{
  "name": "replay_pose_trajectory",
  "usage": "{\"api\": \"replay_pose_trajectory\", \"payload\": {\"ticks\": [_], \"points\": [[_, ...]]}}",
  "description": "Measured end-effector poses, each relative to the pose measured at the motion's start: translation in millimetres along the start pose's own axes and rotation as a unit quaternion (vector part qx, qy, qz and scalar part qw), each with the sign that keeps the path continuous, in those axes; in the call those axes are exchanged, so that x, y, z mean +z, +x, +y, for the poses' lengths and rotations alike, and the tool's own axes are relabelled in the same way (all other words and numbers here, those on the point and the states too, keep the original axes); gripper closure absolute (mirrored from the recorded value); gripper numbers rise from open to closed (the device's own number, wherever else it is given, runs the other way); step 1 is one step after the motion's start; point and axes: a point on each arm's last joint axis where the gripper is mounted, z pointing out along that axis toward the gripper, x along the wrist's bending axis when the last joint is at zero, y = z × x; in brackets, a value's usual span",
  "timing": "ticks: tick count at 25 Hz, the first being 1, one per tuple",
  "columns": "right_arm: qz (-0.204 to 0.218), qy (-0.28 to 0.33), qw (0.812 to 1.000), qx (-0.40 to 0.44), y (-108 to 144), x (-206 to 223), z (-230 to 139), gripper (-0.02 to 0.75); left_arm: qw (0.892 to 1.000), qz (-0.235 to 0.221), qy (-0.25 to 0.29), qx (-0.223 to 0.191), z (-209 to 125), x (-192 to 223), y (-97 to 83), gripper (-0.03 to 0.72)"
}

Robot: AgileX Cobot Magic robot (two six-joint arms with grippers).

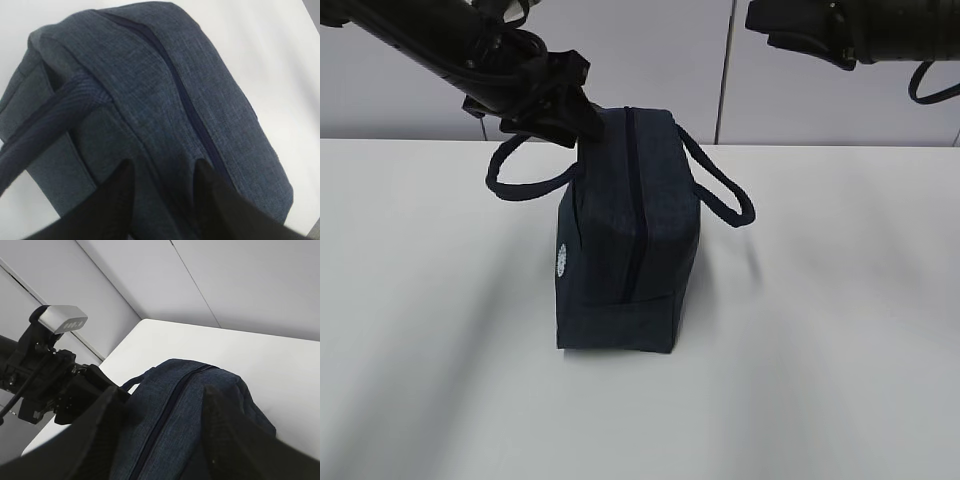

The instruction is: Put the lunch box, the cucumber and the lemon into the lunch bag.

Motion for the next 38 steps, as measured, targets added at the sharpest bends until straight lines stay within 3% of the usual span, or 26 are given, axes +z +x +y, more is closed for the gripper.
{"api": "replay_pose_trajectory", "payload": {"ticks": [3, 5, 10, 17, 29, 35, 38], "points": [[0.0, 0.0, 1.0, 0.0, 0.0, 0.0, 0.0, 0.343, 1.0, -0.003, 0.008, 0.0, -1.4, 0.0, -0.6, 0.321], [0.0, 0.0, 1.0, 0.0, 0.0, 0.0, 0.0, 0.343, 1.0, -0.003, 0.013, 0.002, -2.3, 0.0, -0.6, 0.298], [-0.001, 0.007, 1.0, 0.013, -0.1, 0.0, -1.3, 0.343, 0.999, 0.02, 0.016, 0.036, -1.9, -10.8, -2.4, 0.286], [-0.012, 0.013, 1.0, -0.007, 14.4, -10.9, 6.1, 0.342, 0.993, 0.063, -0.024, 0.102, 4.6, -60.5, -23.0, 0.288], [-0.197, 0.027, 0.974, -0.11, 93.8, -98.6, 33.4, 0.342, 0.975, 0.157, -0.069, 0.14, -13.1, -151.9, -53.1, 0.291], [-0.284, 0.052, 0.949, -0.124, 139.0, -155.0, 23.5, 0.342, 0.969, 0.175, -0.099, 0.145, -68.9, -204.1, -70.0, 0.291], [-0.306, 0.056, 0.941, -0.129, 163.0, -181.1, 14.2, 0.342, 0.964, 0.181, -0.123, 0.152, -111.0, -230.1, -76.7, 0.291]]}}
